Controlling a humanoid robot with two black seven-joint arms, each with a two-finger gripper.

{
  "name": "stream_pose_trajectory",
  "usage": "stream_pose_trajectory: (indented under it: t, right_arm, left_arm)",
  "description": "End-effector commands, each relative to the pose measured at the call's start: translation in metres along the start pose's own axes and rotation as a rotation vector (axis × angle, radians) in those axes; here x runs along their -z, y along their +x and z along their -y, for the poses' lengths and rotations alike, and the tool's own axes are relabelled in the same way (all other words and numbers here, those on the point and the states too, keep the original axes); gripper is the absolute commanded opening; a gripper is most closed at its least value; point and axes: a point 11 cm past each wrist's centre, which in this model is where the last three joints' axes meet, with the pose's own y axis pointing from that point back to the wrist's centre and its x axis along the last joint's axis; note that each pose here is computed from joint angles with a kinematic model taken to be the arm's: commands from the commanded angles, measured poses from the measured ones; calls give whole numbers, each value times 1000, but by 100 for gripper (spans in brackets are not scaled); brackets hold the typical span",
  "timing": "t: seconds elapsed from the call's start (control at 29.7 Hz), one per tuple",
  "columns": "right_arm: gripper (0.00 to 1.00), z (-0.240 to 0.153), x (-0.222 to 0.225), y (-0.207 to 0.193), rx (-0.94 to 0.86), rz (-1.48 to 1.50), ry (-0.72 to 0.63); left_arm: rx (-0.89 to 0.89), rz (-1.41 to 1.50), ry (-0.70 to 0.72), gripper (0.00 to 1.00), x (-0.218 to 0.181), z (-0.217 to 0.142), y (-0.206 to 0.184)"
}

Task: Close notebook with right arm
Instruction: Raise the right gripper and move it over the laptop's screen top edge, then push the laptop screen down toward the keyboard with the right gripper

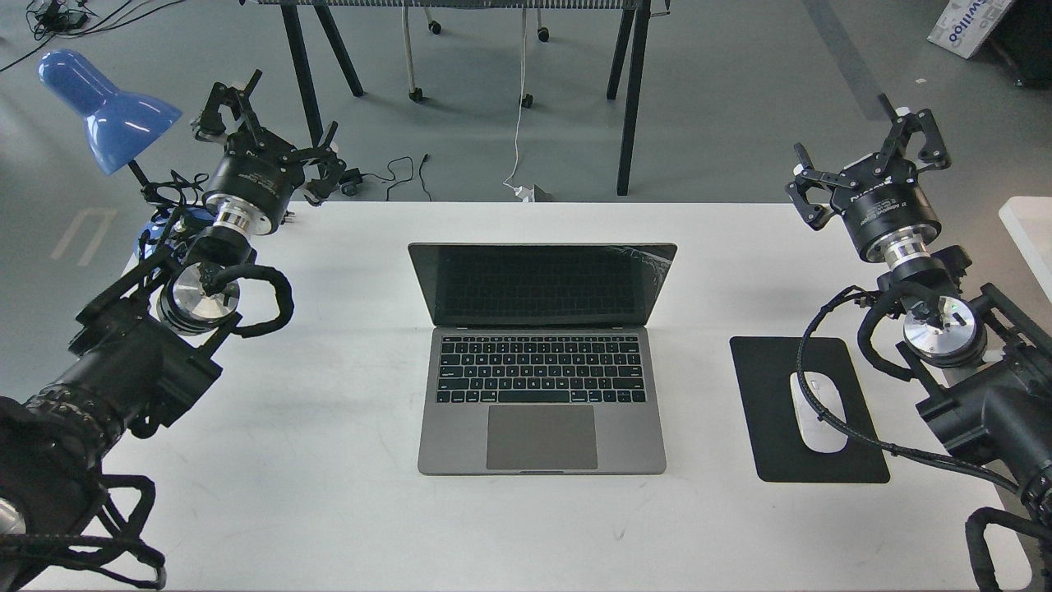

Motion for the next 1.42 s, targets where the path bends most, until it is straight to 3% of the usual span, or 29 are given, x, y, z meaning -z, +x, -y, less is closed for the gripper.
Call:
stream_pose_trajectory:
  t: [0.0,0.34,0.74,1.15,1.38]
  right_arm:
    - [100,0,-1,0,1,-7,-6]
    - [100,13,-24,-19,50,-102,-117]
    - [100,43,-93,-78,153,-123,-253]
    - [100,21,-138,-95,250,-160,-402]
    - [100,-14,-147,-79,276,-170,-477]
  left_arm:
    - [1,2,1,100,0,0,0]
    - [0,0,-1,100,0,0,0]
    - [-1,-1,-3,100,-1,0,0]
    - [-1,-1,-3,100,-1,0,0]
    - [-1,-1,-3,100,-1,0,0]
